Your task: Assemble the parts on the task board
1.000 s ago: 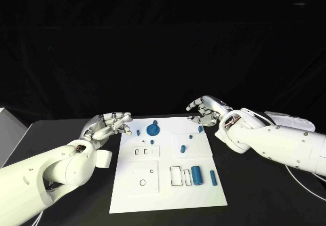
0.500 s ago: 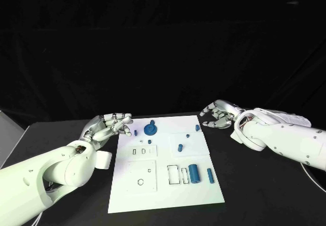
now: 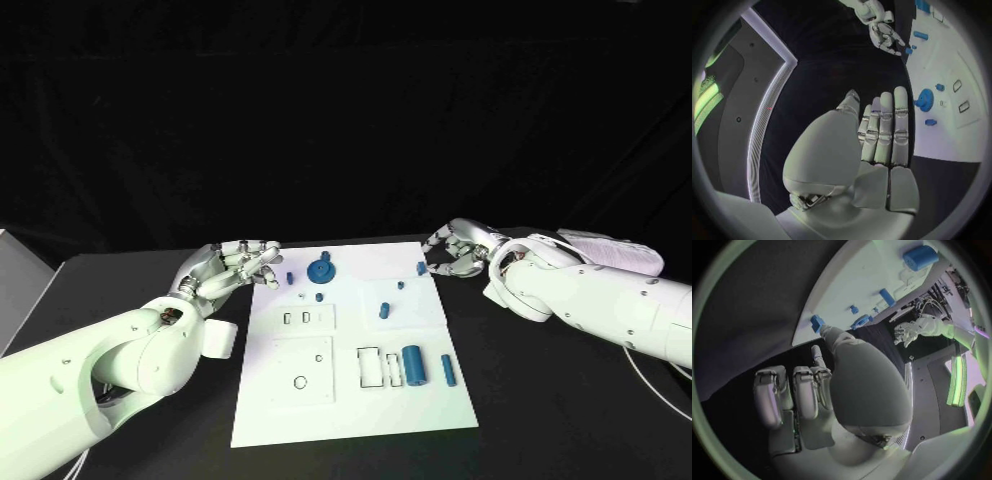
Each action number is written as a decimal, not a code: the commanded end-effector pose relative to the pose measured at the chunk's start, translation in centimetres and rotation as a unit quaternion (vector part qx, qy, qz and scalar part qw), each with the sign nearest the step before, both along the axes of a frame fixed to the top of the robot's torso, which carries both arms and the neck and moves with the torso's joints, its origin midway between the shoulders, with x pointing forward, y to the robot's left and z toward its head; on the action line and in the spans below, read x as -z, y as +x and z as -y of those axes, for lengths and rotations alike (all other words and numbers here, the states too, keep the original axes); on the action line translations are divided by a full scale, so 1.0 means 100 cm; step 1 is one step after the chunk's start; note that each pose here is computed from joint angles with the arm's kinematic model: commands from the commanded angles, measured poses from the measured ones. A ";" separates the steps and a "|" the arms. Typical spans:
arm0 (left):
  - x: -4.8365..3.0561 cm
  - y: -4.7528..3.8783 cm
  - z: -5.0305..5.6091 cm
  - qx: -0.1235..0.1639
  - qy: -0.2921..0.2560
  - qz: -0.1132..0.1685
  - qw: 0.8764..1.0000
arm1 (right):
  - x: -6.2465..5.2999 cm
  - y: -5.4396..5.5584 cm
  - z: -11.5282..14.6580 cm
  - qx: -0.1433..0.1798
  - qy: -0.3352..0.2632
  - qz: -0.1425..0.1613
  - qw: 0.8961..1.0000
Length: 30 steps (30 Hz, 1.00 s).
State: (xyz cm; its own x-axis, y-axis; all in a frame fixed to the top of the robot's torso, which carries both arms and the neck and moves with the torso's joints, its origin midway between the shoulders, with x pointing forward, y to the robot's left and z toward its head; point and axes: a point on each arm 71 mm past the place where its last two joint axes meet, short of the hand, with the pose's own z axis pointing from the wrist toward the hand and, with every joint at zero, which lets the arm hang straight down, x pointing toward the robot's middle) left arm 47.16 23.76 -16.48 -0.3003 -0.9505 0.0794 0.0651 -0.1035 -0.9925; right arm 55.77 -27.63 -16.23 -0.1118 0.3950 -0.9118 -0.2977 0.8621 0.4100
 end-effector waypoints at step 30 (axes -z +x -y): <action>-0.0013 -0.0014 0.001 0.011 0.002 0.005 1.000 | 0.012 0.000 -0.009 0.004 -0.019 -0.025 1.000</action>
